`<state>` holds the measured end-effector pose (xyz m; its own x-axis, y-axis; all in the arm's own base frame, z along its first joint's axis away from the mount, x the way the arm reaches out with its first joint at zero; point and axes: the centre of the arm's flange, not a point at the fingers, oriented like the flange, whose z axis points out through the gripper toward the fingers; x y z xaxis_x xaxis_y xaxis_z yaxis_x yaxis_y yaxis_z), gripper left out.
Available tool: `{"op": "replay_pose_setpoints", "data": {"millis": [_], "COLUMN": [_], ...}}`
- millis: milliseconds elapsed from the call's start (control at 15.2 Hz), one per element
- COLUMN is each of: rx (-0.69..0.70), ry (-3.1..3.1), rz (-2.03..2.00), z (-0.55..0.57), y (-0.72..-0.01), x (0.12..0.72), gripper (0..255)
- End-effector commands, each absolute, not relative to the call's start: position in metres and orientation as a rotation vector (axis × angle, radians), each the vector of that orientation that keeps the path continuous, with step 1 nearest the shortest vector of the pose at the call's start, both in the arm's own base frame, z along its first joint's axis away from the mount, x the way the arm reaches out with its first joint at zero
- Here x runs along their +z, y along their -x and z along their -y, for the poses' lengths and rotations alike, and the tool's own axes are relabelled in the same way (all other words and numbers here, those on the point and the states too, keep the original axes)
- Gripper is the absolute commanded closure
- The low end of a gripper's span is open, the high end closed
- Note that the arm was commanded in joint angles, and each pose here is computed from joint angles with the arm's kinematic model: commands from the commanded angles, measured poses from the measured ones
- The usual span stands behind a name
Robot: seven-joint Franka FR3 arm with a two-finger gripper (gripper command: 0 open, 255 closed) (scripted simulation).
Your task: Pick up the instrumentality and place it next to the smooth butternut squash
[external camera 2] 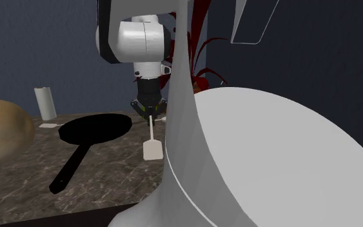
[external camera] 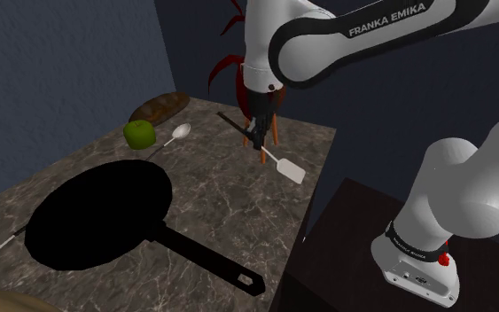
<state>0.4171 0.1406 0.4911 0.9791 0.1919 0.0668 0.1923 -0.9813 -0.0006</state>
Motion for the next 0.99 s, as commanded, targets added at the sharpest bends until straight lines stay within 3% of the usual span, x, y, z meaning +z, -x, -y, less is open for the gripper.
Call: {"op": "replay_pose_setpoints", "data": {"millis": [0,924], "rx": [-0.103,-0.103], "ry": [3.118,3.118], "rz": [0.303,0.303], "z": [-0.141,-0.141], "y": [-0.416,-0.416], "x": [0.502,0.576], "gripper": [255,255]}}
